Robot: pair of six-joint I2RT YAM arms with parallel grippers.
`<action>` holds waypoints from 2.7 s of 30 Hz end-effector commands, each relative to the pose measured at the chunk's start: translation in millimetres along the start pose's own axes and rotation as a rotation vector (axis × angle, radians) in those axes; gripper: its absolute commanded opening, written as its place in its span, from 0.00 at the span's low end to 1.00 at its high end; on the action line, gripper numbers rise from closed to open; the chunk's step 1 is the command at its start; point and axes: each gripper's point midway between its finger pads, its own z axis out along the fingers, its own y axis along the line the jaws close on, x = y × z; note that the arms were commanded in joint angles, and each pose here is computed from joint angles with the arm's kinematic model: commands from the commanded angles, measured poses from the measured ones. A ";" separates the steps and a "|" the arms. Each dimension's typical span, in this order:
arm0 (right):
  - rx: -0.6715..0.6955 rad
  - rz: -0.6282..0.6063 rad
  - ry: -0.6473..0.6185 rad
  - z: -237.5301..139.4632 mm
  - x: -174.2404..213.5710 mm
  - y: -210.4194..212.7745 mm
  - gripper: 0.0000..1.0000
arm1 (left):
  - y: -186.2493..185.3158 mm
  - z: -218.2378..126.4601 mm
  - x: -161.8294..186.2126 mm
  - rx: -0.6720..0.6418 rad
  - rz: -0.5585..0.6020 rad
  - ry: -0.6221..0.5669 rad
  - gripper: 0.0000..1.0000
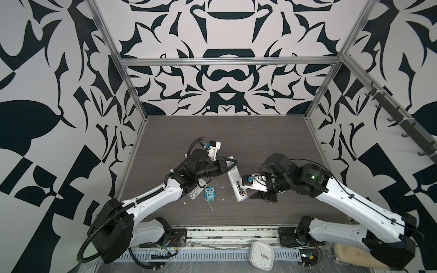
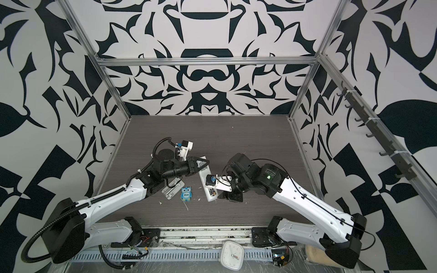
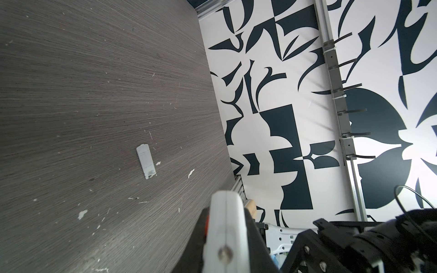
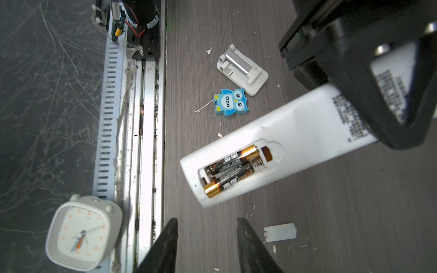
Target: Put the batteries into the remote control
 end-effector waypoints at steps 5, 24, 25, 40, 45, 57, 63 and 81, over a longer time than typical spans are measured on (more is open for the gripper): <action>0.040 -0.058 -0.009 6.9 -4.1 -6.6 0.35 | -23.7 -0.7 -9.9 0.065 0.007 -0.010 0.00; 0.048 -0.110 0.049 31.4 4.4 -7.3 0.30 | -22.4 0.3 -9.3 0.067 0.000 -0.007 0.00; 0.051 -0.111 0.050 31.9 4.3 -7.9 0.30 | -22.3 0.3 -9.3 0.066 0.000 -0.008 0.00; 0.070 -0.122 0.054 35.9 -3.2 -12.7 0.20 | -21.5 1.8 -8.6 0.066 -0.006 -0.001 0.00; 0.077 -0.114 0.056 36.0 -3.8 -14.0 0.20 | -20.9 2.1 -7.9 0.067 -0.008 0.002 0.00; 0.084 -0.079 0.090 42.7 -3.8 -19.4 0.18 | -22.4 3.2 -8.7 0.073 -0.006 0.003 0.00; 0.094 -0.036 0.113 47.5 -1.4 -23.7 0.17 | -22.1 3.8 -8.4 0.073 -0.009 0.006 0.00; 0.097 0.075 0.202 60.5 5.4 -32.1 0.13 | -21.7 5.6 -9.2 0.073 -0.010 0.005 0.00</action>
